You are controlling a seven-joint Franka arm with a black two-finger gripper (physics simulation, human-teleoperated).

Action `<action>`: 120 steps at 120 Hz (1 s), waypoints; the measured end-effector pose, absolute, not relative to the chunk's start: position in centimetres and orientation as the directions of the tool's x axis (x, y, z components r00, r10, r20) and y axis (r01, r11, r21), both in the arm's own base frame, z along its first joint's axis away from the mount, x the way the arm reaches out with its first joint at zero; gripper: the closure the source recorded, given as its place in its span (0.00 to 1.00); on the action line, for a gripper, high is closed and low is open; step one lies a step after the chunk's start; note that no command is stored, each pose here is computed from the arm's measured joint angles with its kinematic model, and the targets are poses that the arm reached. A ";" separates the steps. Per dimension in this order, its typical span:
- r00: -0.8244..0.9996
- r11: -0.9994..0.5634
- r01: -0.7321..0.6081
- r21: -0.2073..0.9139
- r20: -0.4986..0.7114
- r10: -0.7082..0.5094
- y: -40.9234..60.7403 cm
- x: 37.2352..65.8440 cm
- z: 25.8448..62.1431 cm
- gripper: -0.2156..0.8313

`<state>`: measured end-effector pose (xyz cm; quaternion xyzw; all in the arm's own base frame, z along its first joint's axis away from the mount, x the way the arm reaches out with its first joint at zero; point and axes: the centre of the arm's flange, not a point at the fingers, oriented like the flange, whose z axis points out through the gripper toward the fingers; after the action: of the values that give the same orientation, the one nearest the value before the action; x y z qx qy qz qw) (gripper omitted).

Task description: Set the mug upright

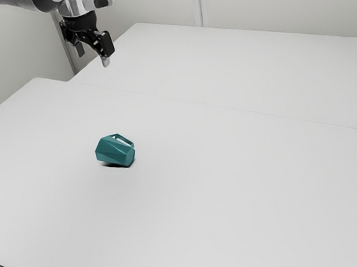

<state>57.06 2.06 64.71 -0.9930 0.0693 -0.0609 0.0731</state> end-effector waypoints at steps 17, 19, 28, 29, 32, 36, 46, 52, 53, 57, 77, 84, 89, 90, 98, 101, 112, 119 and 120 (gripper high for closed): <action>0.982 -0.979 -0.137 -0.150 0.108 -0.154 1.6 57.0 64.6 0.22; 0.982 -0.979 -0.138 -0.149 0.108 -0.155 1.6 57.0 64.6 0.22; 0.981 -0.979 -0.144 -0.147 0.110 -0.160 1.4 56.7 64.6 0.22; 0.981 -0.979 -0.144 -0.146 0.110 -0.161 1.3 56.6 64.6 0.22; 0.980 -0.979 -0.147 -0.144 0.110 -0.164 1.2 56.4 64.6 0.22; 0.980 -0.978 -0.151 -0.142 0.108 -0.166 1.1 56.2 64.4 0.22; 0.980 -0.980 -0.155 -0.124 0.103 -0.168 0.9 55.8 63.7 0.22; 0.982 -0.982 -0.152 -0.108 0.098 -0.163 1.1 55.5 62.9 0.22; 0.982 -0.983 -0.151 -0.105 0.096 -0.161 1.1 55.5 62.8 0.22; 0.984 -0.985 -0.143 -0.094 0.092 -0.151 1.6 55.4 62.2 0.23; 0.997 -1.000 -0.019 -0.010 0.079 -0.019 7.9 54.4 59.5 0.22; 0.997 -0.999 0.031 0.027 0.072 0.032 10.1 54.0 58.5 0.22; 0.996 -0.997 0.057 0.049 0.065 0.061 11.2 53.8 57.8 0.22; 0.996 -0.997 0.062 0.054 0.064 0.065 11.4 53.8 57.7 0.22; 0.994 -0.992 0.092 0.089 0.050 0.097 12.5 53.7 56.5 0.22; 0.993 -0.989 0.100 0.105 0.044 0.105 12.7 53.6 56.0 0.22; 0.991 -0.974 0.131 0.186 0.010 0.135 13.7 53.5 53.2 0.22; 0.988 -0.963 0.149 0.226 0.002 0.154 14.6 53.3 51.8 0.22; 0.988 -0.961 0.152 0.231 0.002 0.156 14.7 53.3 51.7 0.22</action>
<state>53.32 14.71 51.67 -0.9902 -0.0778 -0.0101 -0.1159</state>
